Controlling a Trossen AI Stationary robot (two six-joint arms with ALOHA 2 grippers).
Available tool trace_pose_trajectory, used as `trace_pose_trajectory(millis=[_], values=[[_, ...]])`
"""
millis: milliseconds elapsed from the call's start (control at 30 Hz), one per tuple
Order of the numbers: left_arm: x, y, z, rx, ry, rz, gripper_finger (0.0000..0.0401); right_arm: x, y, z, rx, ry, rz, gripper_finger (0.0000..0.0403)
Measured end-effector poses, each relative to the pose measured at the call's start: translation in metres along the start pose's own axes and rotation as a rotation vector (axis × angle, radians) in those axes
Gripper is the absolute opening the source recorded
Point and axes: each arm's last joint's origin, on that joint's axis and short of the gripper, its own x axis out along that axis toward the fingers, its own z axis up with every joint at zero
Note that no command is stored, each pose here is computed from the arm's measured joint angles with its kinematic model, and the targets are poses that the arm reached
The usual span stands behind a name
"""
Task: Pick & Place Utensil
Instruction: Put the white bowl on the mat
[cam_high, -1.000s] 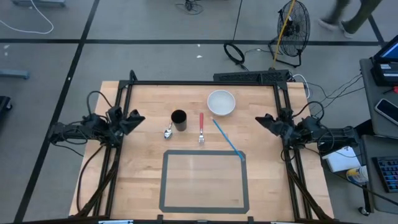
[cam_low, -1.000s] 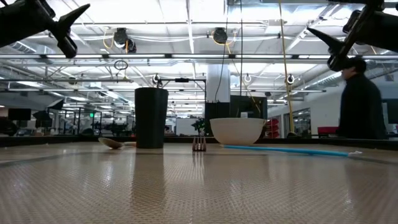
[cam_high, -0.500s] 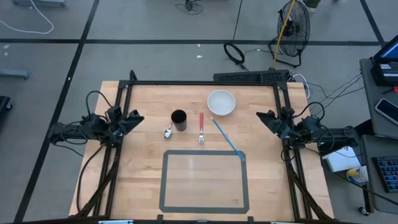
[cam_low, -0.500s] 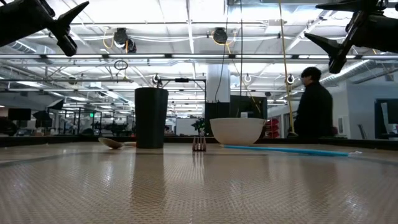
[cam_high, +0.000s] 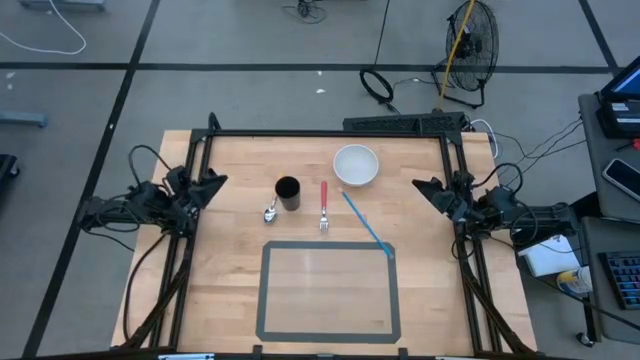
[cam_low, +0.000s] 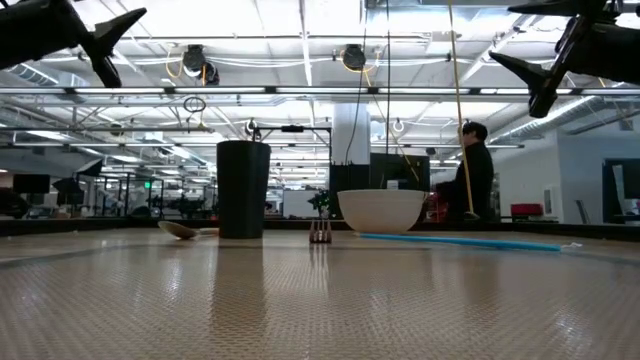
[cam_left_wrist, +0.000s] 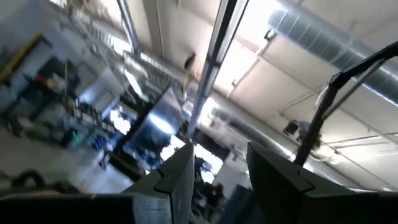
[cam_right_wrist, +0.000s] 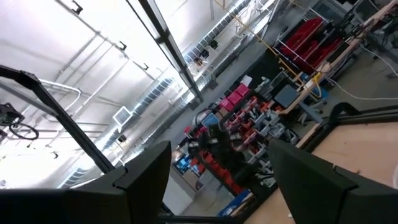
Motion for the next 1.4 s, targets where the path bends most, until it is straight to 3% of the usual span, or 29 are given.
trace_pose_trajectory(millis=[133, 267, 333, 500, 733, 800, 933, 1000, 1133, 1400], values=[[0.000, -0.003, 0.006, 0.015, -0.067, -0.010, 0.0152, 0.001, 0.006, 0.005, -0.054, -0.056, 0.066, 0.0265], [0.000, -0.003, 0.006, 0.007, -0.068, -0.011, 0.0152, 0.000, 0.021, 0.022, -0.143, -0.246, 0.201, 0.0265], [0.000, -0.003, 0.006, 0.003, -0.071, -0.009, 0.0152, 0.004, 0.030, 0.028, -0.205, -0.265, 0.215, 0.0265], [0.000, -0.001, 0.008, 0.049, -0.112, 0.051, 0.0152, 0.031, 0.056, 0.045, -0.322, -0.184, 0.163, 0.0265], [-0.001, -0.002, 0.012, 0.089, -0.169, 0.088, 0.0152, 0.085, 0.083, 0.051, -0.609, -0.047, 0.119, 0.0265], [-0.001, -0.002, 0.012, 0.071, -0.165, 0.083, 0.0152, 0.095, 0.082, 0.050, -0.623, 0.024, 0.004, 0.0265], [0.000, 0.000, 0.008, 0.036, -0.120, 0.090, 0.0152, 0.104, 0.065, 0.046, -0.589, 0.172, -0.461, 0.0265], [0.000, 0.001, 0.005, 0.025, -0.098, 0.102, 0.0152, 0.108, 0.057, 0.046, -0.545, 0.191, -0.582, 0.0265], [0.000, 0.004, 0.002, 0.018, -0.067, 0.143, 0.0152, 0.128, 0.046, 0.044, -0.491, 0.230, -0.647, 0.0265], [0.000, 0.005, 0.001, 0.033, -0.066, 0.165, 0.0152, 0.182, 0.024, 0.025, -0.441, 0.483, -0.562, 0.0265]])
